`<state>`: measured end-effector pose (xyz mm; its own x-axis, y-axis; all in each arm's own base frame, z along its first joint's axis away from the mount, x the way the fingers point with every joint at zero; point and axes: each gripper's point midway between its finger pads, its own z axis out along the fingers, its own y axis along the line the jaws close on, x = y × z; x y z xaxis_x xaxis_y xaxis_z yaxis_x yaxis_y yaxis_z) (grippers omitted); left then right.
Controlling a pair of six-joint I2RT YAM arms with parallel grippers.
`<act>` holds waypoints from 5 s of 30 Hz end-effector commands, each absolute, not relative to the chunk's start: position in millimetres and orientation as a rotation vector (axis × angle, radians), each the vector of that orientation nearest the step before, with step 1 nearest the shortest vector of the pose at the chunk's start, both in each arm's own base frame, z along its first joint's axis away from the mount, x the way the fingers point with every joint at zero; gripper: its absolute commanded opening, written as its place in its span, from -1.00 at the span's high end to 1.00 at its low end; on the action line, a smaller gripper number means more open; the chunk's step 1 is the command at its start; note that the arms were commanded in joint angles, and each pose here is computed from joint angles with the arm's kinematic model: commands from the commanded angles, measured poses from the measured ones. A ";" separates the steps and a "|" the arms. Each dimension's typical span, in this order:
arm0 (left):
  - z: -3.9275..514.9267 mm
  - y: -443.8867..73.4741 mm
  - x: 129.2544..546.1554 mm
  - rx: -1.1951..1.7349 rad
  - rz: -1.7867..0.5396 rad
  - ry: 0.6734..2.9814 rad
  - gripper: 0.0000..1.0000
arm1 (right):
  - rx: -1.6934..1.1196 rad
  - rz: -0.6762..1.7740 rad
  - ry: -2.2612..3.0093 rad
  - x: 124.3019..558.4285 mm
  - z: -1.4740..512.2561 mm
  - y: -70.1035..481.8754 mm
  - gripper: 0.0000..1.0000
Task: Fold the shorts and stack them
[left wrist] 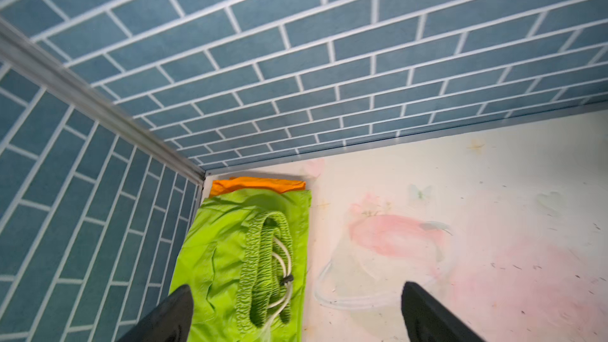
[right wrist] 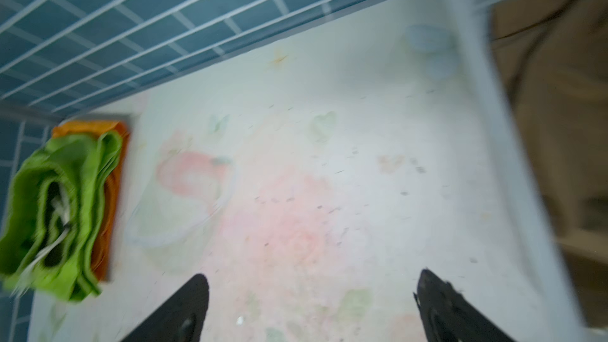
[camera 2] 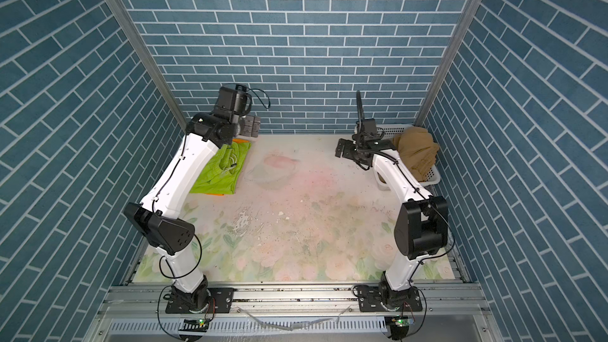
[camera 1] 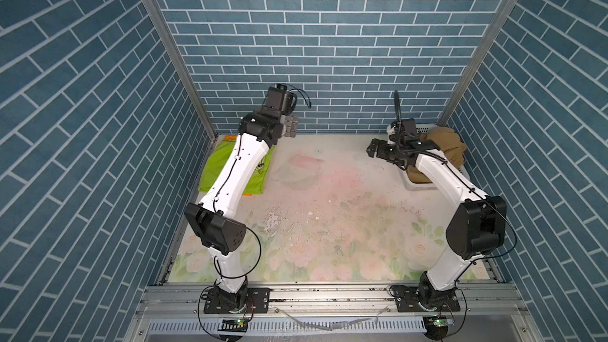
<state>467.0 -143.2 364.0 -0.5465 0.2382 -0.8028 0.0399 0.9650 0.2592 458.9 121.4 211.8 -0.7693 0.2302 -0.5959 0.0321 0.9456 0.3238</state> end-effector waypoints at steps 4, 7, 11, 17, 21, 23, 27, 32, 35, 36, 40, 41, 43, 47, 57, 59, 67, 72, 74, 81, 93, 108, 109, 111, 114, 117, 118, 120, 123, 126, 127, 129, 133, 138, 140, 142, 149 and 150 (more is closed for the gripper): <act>370.3 -225.6 444.6 0.423 0.315 2.006 -0.99 | 0.440 0.078 2.431 461.7 200.5 9.7 -0.97; 362.5 -270.3 437.1 0.517 0.248 1.966 -0.99 | 0.576 0.055 2.460 458.8 178.4 -31.9 -0.97; 338.7 -325.7 431.6 0.638 0.210 1.920 -0.99 | 0.705 0.068 2.490 452.7 148.6 -65.7 -0.97; 299.3 -374.9 428.6 0.774 0.155 1.955 -0.99 | 0.751 0.048 2.502 468.1 127.3 -86.5 -0.97; 277.5 -391.3 427.3 0.819 0.085 1.986 -0.99 | 0.786 0.006 2.517 487.1 112.7 -105.7 -0.98; 268.4 -393.9 428.5 0.829 0.086 1.993 -0.99 | 0.788 -0.006 2.525 497.1 104.9 -110.3 -0.97; 251.6 -399.3 428.7 0.863 0.079 2.006 -0.99 | 0.775 -0.030 2.538 515.0 91.8 -115.3 -0.91; 245.8 -399.9 431.6 0.886 0.104 2.005 -0.99 | 0.705 -0.019 2.485 536.5 103.8 -119.4 0.04; 247.0 -400.6 430.6 0.889 0.087 2.004 -0.99 | 0.672 0.039 2.436 546.5 131.2 -113.4 0.76; 248.4 -400.4 430.0 0.885 0.081 2.003 -0.99 | 0.659 0.062 2.413 549.0 143.7 -108.8 0.88; 259.2 -393.6 428.8 0.838 0.031 2.017 -0.99 | 0.597 0.099 2.315 550.2 202.0 -93.6 1.00; 263.3 -389.7 428.3 0.821 0.016 2.024 -0.99 | 0.580 0.106 2.287 548.7 218.7 -89.5 1.00; 271.4 -379.9 428.3 0.781 -0.009 2.035 -0.99 | 0.545 0.132 2.246 544.2 249.9 -78.1 1.00; 292.3 -350.5 429.3 0.705 -0.030 2.062 -0.99 | 0.385 0.197 2.166 533.9 318.3 -22.3 1.00; 379.9 -230.5 418.0 0.354 -0.083 2.008 -0.99 | -0.444 0.719 1.814 431.5 495.8 253.3 1.00; 387.0 -211.0 412.2 0.310 -0.075 1.996 -0.99 | -0.489 0.783 1.798 418.9 498.1 272.9 1.00; 367.9 -154.0 398.2 0.125 -0.137 2.035 -0.99 | -0.260 0.671 2.262 459.0 299.7 252.1 0.62; 333.7 -151.5 392.9 0.136 -0.154 2.124 -0.99 | -0.085 0.648 2.499 438.4 184.7 214.7 -0.15; 311.0 -157.9 392.0 0.143 -0.188 2.178 -0.99 | -0.085 0.638 2.538 422.0 166.0 209.2 -0.46; 236.5 -183.9 387.7 0.138 -0.342 2.345 -0.99 | -0.013 0.571 2.647 376.9 116.2 186.1 -0.97; 191.2 -223.5 362.0 0.187 -0.457 2.450 -0.99 | 0.039 0.624 2.660 395.0 79.9 199.7 -0.34; 234.3 -230.8 365.9 0.208 -0.490 2.368 -0.99 | 0.002 0.316 2.284 413.8 303.6 134.1 1.00; 242.7 -228.2 368.0 0.203 -0.488 2.351 -0.99 | -0.022 0.347 2.252 413.5 319.2 143.2 1.00; 259.0 -217.4 372.3 0.168 -0.490 2.317 -0.99 | -0.095 0.393 2.226 413.9 335.1 173.1 1.00; 274.1 -182.8 379.8 0.045 -0.506 2.286 -0.99 | -0.263 0.505 2.303 408.4 308.8 249.8 1.00; 279.2 -137.5 381.4 -0.077 -0.458 2.275 -0.99 | -0.447 0.562 2.447 385.8 240.4 333.0 1.00; 280.9 -122.9 379.7 -0.111 -0.439 2.270 -0.99 | -0.532 0.624 2.499 366.1 217.2 365.0 1.00; 279.7 -94.4 375.2 -0.184 -0.401 2.270 -0.99 | -0.652 0.697 2.588 328.4 174.6 410.9 1.00; 271.9 -65.8 369.7 -0.267 -0.394 2.279 -0.99 | -0.740 0.795 2.678 284.2 135.2 439.4 0.78; 258.7 -60.2 369.4 -0.285 -0.409 2.309 -0.99 | -0.697 0.807 2.666 278.4 137.7 421.6 0.30; 253.6 -62.2 370.6 -0.280 -0.418 2.320 -0.99 | -0.676 0.790 2.652 281.6 144.6 410.5 0.12; 239.9 -70.7 374.8 -0.285 -0.476 2.342 -0.99 | -0.610 0.757 2.634 293.8 161.0 379.8 -0.28; 209.1 -95.9 378.5 -0.267 -0.563 2.409 -0.99 | -0.357 0.684 2.626 321.6 175.1 306.3 -0.97; 176.7 -149.2 367.6 -0.092 -0.594 2.539 -0.99 | -0.111 0.537 2.686 339.8 149.5 232.7 -0.97; 163.8 -160.6 362.8 -0.035 -0.576 2.597 -0.99 | -0.066 0.494 2.721 346.7 132.2 220.6 -0.97; 154.5 -167.2 359.5 -0.011 -0.571 2.638 -0.99 | -0.060 0.504 2.729 353.7 121.3 223.0 -0.97; 135.5 -193.0 346.7 0.140 -0.505 2.716 -0.99 | -0.039 0.527 2.770 382.2 86.9 241.7 -0.86; 134.7 -197.7 344.9 0.164 -0.506 2.721 -0.99 | -0.036 0.510 2.774 385.9 82.3 241.0 -0.75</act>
